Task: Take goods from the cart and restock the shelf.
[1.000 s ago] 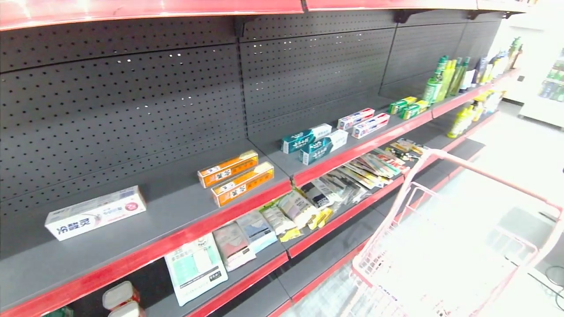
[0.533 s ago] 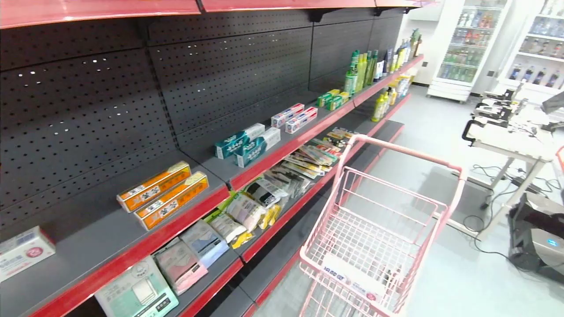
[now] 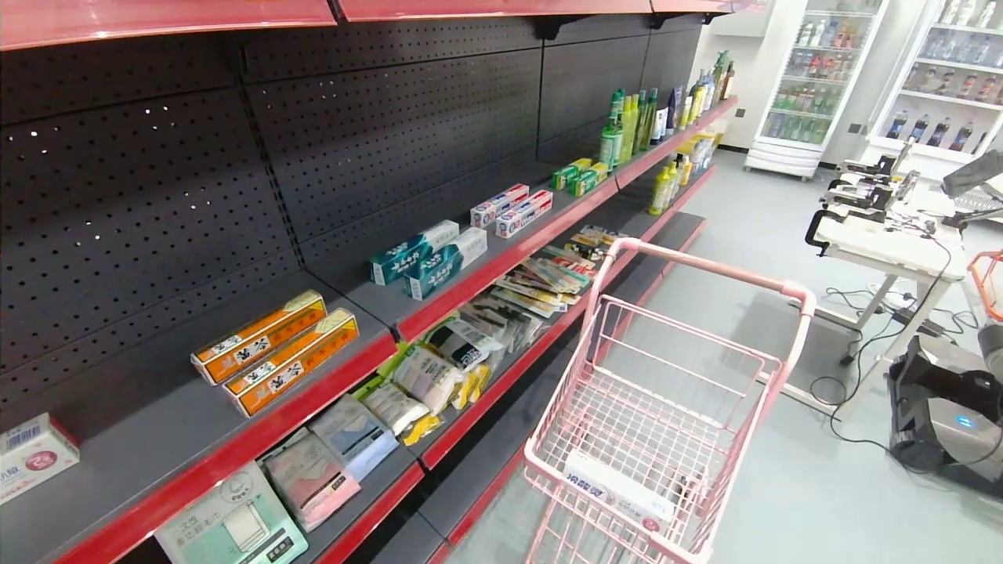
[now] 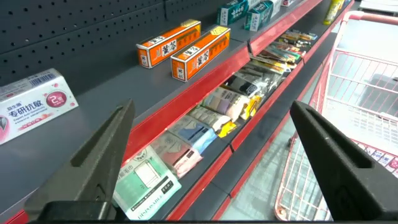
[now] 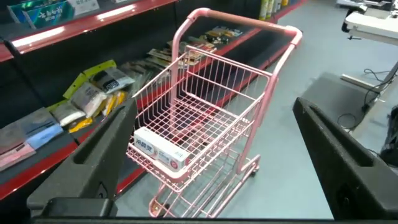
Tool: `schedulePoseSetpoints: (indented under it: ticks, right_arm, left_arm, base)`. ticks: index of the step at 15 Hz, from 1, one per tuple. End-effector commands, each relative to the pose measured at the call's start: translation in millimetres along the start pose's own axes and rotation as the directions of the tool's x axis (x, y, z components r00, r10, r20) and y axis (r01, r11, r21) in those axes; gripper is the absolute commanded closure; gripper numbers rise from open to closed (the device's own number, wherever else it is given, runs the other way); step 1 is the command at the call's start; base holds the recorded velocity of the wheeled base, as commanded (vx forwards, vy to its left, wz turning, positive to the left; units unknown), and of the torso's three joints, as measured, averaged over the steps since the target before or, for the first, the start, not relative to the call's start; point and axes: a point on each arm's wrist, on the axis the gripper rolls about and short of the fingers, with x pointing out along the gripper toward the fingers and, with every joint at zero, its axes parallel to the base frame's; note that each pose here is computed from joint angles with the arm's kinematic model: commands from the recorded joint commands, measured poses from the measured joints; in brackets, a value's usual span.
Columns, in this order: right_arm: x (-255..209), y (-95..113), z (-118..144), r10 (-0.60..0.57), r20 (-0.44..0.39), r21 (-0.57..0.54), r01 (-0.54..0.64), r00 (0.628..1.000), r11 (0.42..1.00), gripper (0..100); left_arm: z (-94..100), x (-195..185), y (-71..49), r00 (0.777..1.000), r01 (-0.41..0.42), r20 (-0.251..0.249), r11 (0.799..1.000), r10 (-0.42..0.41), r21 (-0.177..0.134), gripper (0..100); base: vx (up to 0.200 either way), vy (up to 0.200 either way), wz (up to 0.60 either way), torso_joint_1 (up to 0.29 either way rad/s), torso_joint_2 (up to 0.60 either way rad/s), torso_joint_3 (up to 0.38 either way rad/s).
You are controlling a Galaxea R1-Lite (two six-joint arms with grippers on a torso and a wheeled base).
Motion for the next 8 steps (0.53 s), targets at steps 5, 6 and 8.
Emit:
schedulePoseSetpoints:
  ticks: [5, 6, 8]
  right_arm:
    - [33.6, -0.8, 131.5, -0.04, -0.025, 0.105, 0.043, 0.999, 0.994, 0]
    - [68.1, -0.3, 195.5, -0.025, -0.023, 0.168, 0.028, 0.999, 0.985, 0]
    - [114.5, 2.9, 176.1, 0.123, -0.273, 0.147, -0.085, 0.954, 0.985, 0]
  left_arm:
    - [0.1, 0.1, 0.0, 1.0, 0.0, -0.001, 1.0, 0.0, 0.0, 0]
    - [0.1, 0.1, 0.0, 1.0, 0.0, -0.001, 1.0, 0.0, 0.0, 0]
    - [0.1, 0.1, 0.0, 1.0, 0.0, -0.001, 1.0, 0.0, -0.005, 0]
  base:
    - [0.0, 0.0, 0.0, 0.0, 0.0, 0.0]
    - [0.0, 0.0, 0.0, 0.0, 0.0, 0.0]
    - [0.0, 0.0, 0.0, 0.0, 0.0, 0.0]
